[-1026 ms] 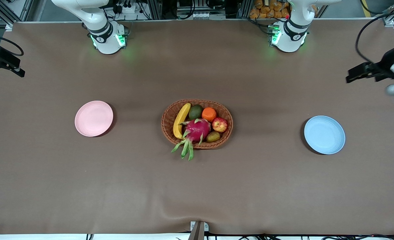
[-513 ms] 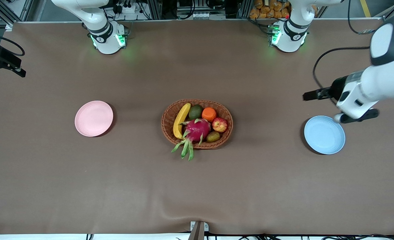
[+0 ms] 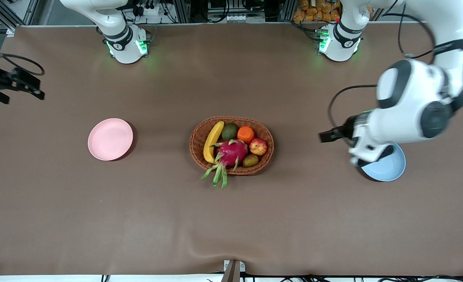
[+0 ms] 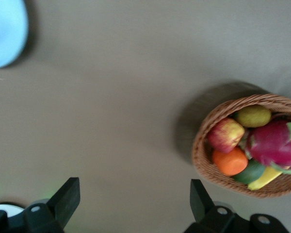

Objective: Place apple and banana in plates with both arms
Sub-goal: 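Move the left gripper and the right gripper toward the fruit basket, then lower the left gripper onto the red apple while the right gripper lowers onto the banana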

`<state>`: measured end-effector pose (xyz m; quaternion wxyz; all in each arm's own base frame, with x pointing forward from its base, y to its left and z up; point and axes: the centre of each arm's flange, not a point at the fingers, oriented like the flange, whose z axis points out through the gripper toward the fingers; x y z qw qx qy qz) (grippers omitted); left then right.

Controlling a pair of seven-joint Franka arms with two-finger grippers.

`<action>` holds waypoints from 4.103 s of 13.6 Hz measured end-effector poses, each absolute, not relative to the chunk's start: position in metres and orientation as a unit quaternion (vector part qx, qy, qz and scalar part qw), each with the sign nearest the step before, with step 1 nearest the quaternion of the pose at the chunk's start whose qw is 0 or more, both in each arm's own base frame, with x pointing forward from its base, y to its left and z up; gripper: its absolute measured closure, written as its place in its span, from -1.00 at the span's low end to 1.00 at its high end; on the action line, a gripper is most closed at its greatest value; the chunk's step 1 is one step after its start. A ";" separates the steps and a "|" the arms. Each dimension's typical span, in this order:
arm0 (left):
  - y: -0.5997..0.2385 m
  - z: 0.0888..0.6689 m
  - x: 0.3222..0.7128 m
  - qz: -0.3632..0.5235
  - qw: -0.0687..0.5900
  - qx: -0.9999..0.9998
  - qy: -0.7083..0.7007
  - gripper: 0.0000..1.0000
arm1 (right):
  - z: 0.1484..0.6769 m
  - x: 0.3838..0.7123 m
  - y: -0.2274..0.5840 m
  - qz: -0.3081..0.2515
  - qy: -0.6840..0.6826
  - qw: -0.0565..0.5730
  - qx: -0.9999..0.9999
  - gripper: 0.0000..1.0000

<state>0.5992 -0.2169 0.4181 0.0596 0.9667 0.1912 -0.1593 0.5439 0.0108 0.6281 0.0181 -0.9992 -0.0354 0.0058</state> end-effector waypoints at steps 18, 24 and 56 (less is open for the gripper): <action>-0.370 0.266 0.591 -0.135 0.123 0.943 0.279 -1.00 | 0.370 0.579 0.340 0.019 0.087 -0.021 -0.996 -1.00; -0.380 0.255 0.582 -0.143 0.115 0.945 0.272 -1.00 | 0.337 0.562 0.373 0.002 0.117 -0.008 -0.993 -0.25; -0.391 0.226 0.564 -0.157 0.095 0.948 0.260 -0.37 | 0.234 0.529 0.429 0.002 0.144 0.000 -0.990 -0.22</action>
